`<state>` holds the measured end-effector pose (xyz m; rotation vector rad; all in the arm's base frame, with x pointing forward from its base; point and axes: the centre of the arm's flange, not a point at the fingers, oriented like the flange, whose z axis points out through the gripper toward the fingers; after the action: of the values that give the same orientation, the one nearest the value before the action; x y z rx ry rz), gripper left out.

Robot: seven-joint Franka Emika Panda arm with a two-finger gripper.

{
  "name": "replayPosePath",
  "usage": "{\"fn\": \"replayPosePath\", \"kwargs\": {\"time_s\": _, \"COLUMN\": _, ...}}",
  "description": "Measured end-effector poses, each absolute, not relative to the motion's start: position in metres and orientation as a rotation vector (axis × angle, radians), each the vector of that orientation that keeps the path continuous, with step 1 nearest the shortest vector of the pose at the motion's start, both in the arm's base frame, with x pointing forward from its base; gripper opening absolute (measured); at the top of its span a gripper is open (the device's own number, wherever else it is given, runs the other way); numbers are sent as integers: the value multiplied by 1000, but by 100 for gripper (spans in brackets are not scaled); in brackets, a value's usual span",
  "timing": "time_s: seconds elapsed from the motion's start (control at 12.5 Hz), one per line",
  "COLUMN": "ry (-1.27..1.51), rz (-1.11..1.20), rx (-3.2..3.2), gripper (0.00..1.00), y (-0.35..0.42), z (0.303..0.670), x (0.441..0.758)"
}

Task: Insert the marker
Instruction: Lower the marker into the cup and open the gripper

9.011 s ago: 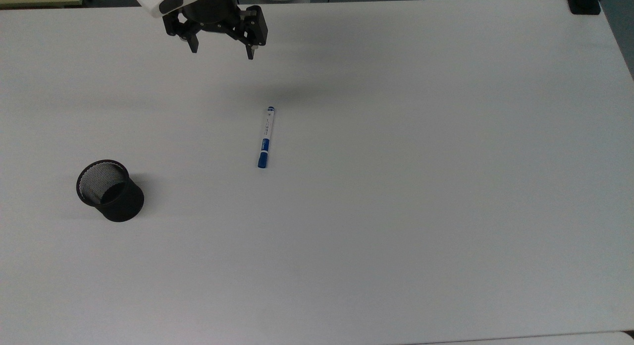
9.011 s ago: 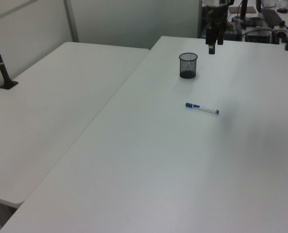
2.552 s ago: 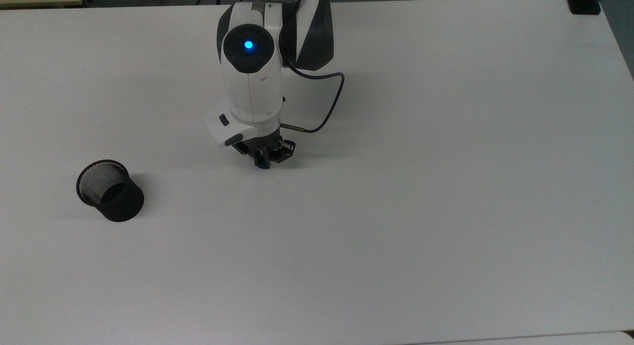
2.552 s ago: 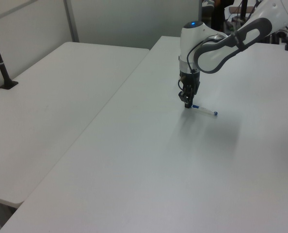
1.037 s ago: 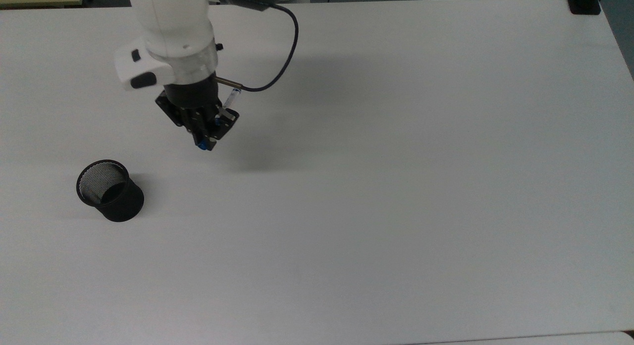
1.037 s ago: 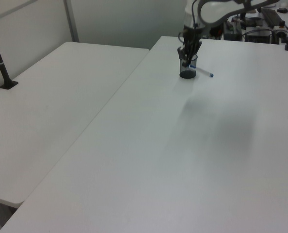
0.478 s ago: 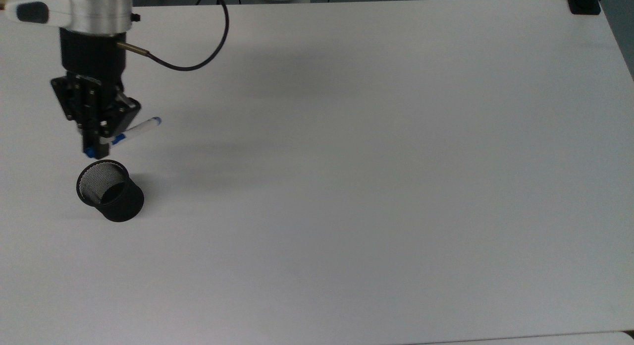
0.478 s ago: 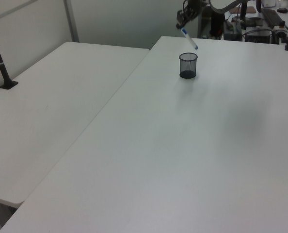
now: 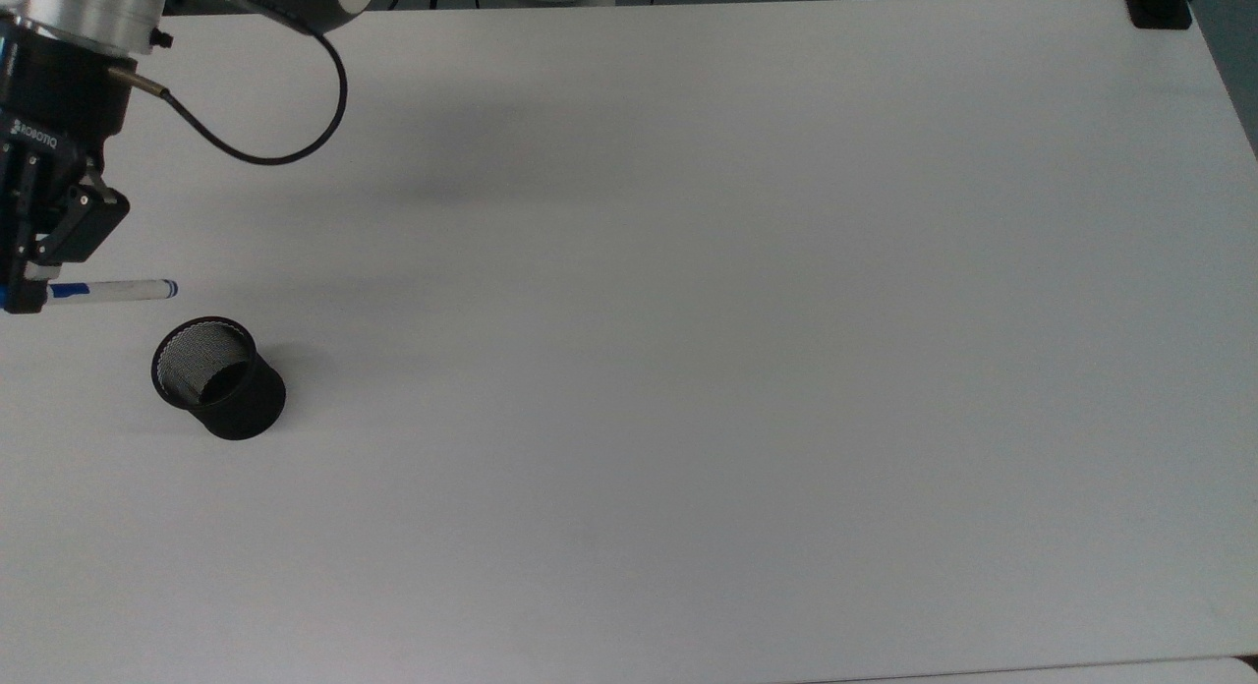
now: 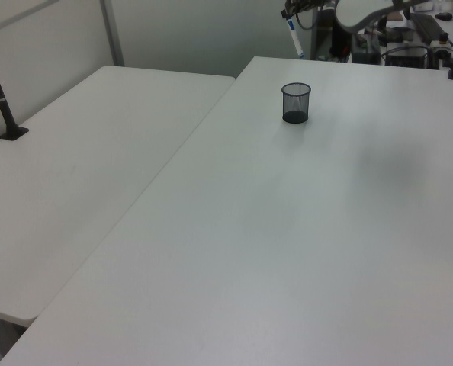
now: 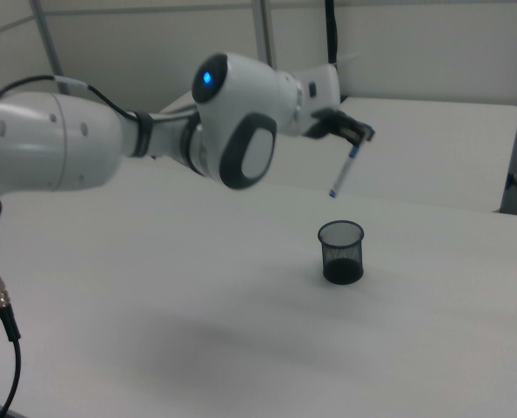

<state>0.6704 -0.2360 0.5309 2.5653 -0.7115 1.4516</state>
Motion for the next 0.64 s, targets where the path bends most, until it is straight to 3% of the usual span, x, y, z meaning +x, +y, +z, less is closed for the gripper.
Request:
{"fn": "replayPosePath", "kwargs": {"time_s": 0.4, "ry": -631, "rz": 1354, "rx": 2575, "gripper": 19, "y": -245, "z": 444, "x": 670}}
{"fn": "replayPosePath", "kwargs": {"time_s": 0.64, "ry": -613, "rz": 1321, "rx": 2599, "gripper": 19, "y": -239, "z": 413, "x": 671}}
